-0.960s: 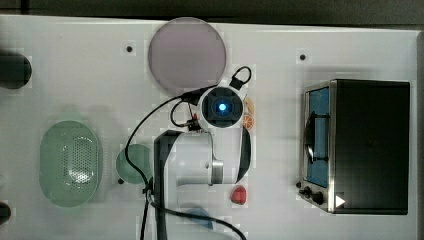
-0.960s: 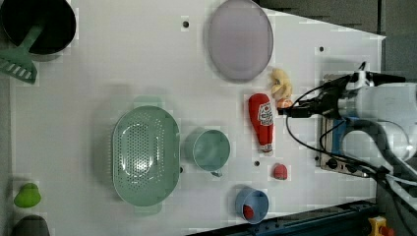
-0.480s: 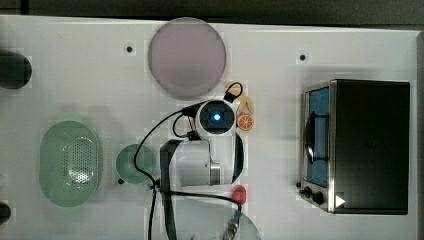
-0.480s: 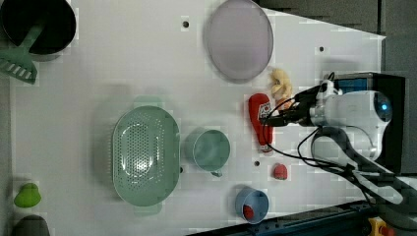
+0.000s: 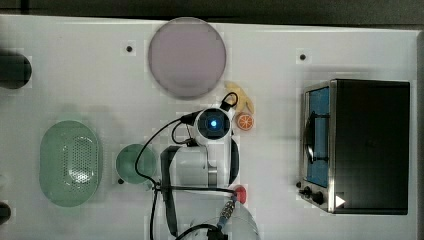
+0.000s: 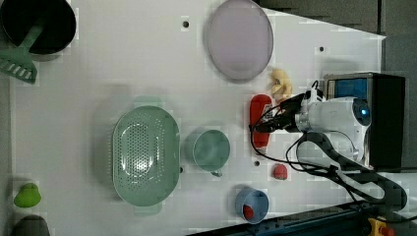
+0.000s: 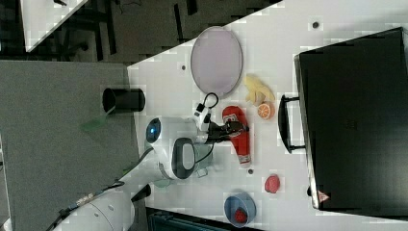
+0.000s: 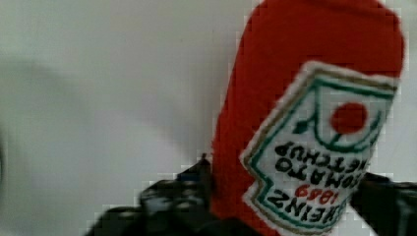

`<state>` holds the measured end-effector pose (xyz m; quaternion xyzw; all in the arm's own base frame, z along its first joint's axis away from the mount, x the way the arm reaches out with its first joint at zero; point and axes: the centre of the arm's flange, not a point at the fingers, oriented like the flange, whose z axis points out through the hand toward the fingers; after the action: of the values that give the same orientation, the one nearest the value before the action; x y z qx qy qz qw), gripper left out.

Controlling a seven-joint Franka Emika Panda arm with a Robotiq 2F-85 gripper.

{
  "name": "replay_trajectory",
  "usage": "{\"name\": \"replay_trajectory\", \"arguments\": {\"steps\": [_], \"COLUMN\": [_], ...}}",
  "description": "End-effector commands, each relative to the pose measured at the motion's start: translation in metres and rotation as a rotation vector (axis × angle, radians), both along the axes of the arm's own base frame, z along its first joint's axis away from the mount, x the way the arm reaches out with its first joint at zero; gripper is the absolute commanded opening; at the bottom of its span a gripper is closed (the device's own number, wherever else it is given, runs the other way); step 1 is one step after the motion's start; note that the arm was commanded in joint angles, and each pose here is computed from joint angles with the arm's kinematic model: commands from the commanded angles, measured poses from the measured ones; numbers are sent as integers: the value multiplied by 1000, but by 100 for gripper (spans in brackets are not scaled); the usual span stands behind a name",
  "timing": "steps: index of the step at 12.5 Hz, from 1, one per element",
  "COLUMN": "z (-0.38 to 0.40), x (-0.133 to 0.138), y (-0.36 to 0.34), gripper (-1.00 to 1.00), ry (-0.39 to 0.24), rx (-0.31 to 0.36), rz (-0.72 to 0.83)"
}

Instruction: Pick Ketchup from the table and place it in strainer.

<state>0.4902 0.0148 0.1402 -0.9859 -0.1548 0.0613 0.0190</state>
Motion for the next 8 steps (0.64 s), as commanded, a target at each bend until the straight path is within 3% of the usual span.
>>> {"name": "replay_trajectory", "arguments": {"steps": [1, 5, 8], "z": [17, 79, 162], "x": [12, 28, 28], "y": [3, -2, 5], "gripper": [22, 22, 22], "ry": [-65, -136, -93], "rx": [0, -15, -42], "rz": [-20, -24, -8]}}
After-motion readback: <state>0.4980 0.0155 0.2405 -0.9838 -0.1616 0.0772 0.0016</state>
